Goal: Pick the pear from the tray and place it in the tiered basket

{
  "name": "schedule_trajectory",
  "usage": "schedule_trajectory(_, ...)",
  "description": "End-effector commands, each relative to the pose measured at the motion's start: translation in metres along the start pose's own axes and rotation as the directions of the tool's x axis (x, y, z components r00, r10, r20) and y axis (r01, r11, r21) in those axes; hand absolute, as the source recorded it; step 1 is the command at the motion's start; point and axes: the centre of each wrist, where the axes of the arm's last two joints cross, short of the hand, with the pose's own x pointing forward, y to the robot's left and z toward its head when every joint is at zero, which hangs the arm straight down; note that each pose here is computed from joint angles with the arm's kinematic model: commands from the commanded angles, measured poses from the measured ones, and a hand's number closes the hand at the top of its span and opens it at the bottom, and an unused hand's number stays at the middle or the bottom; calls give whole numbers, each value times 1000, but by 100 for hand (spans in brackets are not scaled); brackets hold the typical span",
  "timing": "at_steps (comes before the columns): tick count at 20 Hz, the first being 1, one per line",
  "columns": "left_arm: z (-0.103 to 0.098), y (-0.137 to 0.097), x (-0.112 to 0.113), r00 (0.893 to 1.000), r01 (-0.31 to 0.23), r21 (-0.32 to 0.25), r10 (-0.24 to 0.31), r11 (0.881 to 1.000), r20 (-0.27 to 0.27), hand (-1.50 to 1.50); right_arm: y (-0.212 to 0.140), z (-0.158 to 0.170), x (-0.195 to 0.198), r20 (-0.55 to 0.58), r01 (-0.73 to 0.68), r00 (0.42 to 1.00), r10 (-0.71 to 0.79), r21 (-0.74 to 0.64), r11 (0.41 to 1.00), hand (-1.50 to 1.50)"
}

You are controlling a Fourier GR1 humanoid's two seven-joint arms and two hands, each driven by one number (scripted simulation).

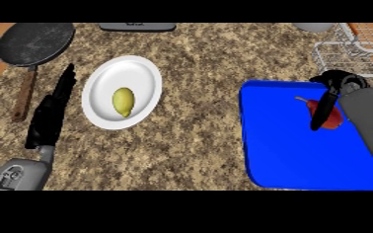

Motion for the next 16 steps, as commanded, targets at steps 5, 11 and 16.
schedule_trajectory(5,-7,5,-1,1000,4,-6,-4,1000,-12,0,12,-19,6,-13,13,1000,-12,70,997,-150)
schedule_trajectory(11,2,4,-1,1000,1,0,-1,1000,-11,0,26,-17,-3,111,-227,970,215,109,968,150)
schedule_trajectory(16,3,-5,-2,1000,2,4,-2,1000,-12,0,18,-14,9,118,-88,990,76,101,991,150)
